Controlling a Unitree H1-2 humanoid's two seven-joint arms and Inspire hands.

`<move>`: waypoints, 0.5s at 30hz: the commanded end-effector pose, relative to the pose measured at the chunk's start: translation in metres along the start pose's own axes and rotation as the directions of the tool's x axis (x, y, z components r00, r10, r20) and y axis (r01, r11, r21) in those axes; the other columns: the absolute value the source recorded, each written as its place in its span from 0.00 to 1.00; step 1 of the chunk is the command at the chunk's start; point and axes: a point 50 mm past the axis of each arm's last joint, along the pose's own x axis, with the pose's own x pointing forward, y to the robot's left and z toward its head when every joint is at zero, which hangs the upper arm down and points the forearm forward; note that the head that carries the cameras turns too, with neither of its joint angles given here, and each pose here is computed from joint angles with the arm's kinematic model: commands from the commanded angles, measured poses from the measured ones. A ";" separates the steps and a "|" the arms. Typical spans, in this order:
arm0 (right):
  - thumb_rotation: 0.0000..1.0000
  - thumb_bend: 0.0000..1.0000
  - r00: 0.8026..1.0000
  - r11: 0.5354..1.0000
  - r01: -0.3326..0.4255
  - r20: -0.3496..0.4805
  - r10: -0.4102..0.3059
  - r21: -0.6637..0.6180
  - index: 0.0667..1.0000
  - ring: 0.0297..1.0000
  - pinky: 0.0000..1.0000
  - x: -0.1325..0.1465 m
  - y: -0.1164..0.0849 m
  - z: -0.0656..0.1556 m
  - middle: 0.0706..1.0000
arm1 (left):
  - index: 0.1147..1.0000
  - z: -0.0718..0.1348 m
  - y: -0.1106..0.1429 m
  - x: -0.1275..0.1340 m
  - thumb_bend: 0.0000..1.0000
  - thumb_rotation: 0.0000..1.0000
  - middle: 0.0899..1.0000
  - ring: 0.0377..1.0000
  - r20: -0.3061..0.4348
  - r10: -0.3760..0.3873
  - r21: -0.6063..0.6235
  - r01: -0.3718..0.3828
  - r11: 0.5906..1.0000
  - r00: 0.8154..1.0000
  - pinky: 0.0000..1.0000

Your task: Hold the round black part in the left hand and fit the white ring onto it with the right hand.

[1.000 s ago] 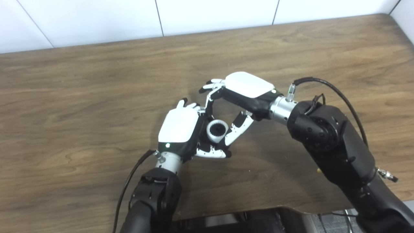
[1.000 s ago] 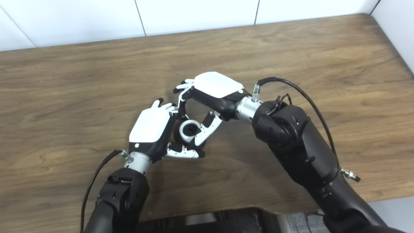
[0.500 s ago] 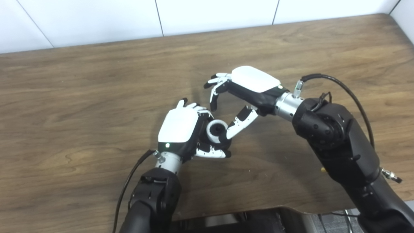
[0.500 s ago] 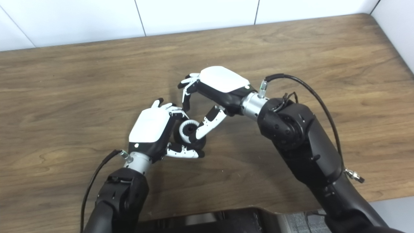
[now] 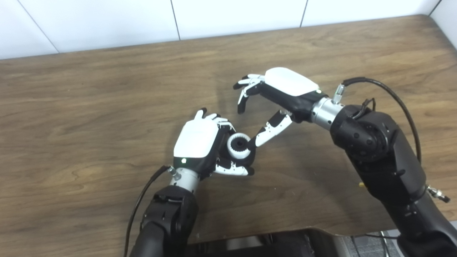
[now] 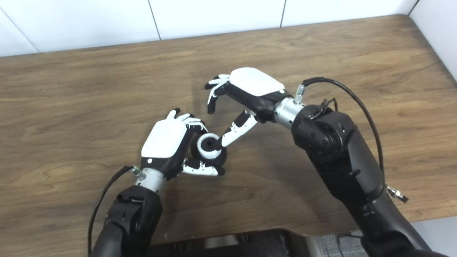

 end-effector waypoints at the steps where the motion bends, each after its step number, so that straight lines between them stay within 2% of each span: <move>1: 0.45 0.96 0.998 0.997 0.063 0.027 -0.061 -0.048 0.62 0.94 0.85 -0.005 -0.019 0.004 0.87 | 0.42 -0.005 0.000 0.000 0.53 0.06 0.75 0.87 0.004 0.002 0.022 -0.002 1.000 1.000 0.99; 6: 0.47 0.95 0.998 0.997 0.057 0.002 -0.057 -0.057 0.72 0.95 0.87 -0.008 -0.024 0.003 0.88 | 0.43 -0.008 0.002 -0.001 0.52 0.07 0.76 0.88 -0.026 -0.033 0.053 0.034 0.998 0.999 0.99; 7: 0.48 0.96 0.998 0.997 0.057 0.000 -0.057 -0.057 0.73 0.95 0.86 -0.009 -0.024 0.003 0.88 | 0.58 -0.008 0.002 -0.001 0.72 0.14 0.78 0.88 -0.036 -0.044 0.070 0.047 0.996 0.998 0.98; 8: 0.48 0.95 0.998 0.997 0.057 -0.004 -0.057 -0.057 0.74 0.95 0.86 -0.010 -0.024 0.002 0.88 | 0.66 -0.008 0.002 0.000 0.81 0.17 0.79 0.88 -0.043 -0.052 0.082 0.055 0.995 0.998 0.98; 11: 0.50 0.96 0.998 0.997 0.058 -0.017 -0.059 -0.055 0.75 0.95 0.87 -0.010 -0.024 0.002 0.88 | 0.80 -0.009 0.002 -0.001 0.94 0.22 0.81 0.89 -0.058 -0.074 0.087 0.079 0.993 0.996 0.97; 15: 0.51 0.96 0.997 0.997 0.063 -0.029 -0.065 -0.049 0.77 0.95 0.86 -0.010 -0.023 0.000 0.88 | 0.91 -0.009 0.003 -0.001 1.00 0.28 0.85 0.90 -0.071 -0.104 0.090 0.111 0.990 0.992 0.98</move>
